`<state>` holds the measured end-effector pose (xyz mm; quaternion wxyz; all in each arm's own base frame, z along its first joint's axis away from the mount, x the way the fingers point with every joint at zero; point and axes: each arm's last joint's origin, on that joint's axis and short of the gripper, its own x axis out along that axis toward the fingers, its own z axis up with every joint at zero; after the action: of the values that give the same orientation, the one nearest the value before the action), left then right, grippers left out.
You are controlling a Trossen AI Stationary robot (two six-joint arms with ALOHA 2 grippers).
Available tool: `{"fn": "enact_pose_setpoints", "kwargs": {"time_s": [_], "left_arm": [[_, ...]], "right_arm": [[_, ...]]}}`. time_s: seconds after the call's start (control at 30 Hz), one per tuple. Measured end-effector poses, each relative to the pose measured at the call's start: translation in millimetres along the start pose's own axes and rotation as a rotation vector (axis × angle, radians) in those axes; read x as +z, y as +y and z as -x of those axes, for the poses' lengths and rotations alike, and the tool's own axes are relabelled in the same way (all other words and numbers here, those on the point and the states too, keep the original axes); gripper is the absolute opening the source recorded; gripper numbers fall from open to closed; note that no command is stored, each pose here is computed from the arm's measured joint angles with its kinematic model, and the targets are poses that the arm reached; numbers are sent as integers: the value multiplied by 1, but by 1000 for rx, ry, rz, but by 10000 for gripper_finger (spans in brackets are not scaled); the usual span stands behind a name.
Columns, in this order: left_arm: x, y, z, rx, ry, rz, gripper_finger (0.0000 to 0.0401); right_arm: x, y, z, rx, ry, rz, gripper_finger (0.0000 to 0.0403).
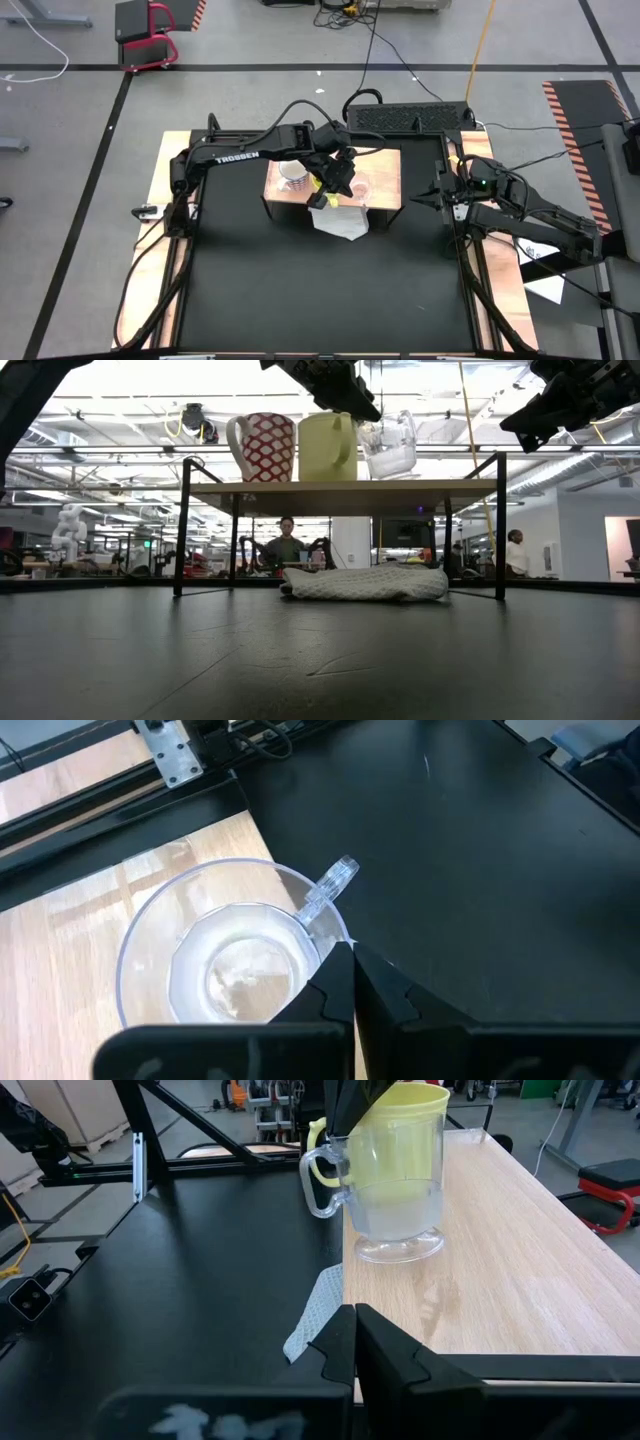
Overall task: Stack small to large cups/mugs on shelf
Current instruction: Put the transparent mug on the shelf
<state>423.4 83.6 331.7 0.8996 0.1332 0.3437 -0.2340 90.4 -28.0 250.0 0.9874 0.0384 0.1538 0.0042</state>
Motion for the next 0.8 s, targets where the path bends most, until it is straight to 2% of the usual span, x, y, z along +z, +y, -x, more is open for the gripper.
{"fn": "enact_pose_setpoints", "kwargs": {"time_s": [0.8], "left_arm": [[1,0,0,3,-8,-27,0]], "right_arm": [[0,0,0,0,0,0,0]]}}
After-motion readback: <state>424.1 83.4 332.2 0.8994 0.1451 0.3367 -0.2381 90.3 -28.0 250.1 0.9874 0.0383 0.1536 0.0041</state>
